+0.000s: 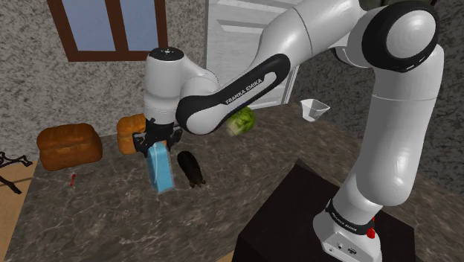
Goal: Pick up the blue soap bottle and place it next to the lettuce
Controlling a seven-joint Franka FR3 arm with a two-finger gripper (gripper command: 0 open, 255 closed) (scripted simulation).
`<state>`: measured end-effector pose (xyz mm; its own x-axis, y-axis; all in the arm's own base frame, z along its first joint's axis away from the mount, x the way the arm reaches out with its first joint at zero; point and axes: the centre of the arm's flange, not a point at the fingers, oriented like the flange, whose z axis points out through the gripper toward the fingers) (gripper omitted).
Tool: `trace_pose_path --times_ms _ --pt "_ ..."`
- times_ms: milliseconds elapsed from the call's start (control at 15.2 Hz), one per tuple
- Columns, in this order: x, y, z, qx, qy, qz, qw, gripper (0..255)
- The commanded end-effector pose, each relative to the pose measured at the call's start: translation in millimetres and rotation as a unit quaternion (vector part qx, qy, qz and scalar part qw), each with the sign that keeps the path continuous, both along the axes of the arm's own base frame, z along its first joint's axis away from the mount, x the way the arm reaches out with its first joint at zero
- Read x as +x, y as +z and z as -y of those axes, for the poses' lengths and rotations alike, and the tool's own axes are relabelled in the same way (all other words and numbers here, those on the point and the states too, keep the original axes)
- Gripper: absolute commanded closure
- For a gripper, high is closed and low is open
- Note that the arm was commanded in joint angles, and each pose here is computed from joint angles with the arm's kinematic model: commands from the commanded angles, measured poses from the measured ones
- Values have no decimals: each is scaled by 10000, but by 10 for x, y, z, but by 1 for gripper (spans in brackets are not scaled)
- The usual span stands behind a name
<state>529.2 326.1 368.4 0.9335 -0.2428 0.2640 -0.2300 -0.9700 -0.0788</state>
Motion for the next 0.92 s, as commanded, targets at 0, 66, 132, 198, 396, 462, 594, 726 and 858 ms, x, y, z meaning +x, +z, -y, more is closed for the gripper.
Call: trace_pose_path --times_ms 0,66,132,198,396,462,594,726,858 --pt "-2 116 -6 1 2 0 10000 255" --pt "-2 168 -6 1 2 0 10000 255" --pt "-2 221 -6 1 2 0 10000 255" --pt "-2 274 -6 1 2 0 10000 255" --pt "-2 432 -6 1 2 0 10000 255" --pt "-2 485 -6 1 2 0 10000 255" --pt "-2 591 -6 1 2 0 10000 255" --pt "-2 696 -6 1 2 0 10000 255" --pt "-2 802 -6 1 2 0 10000 255"
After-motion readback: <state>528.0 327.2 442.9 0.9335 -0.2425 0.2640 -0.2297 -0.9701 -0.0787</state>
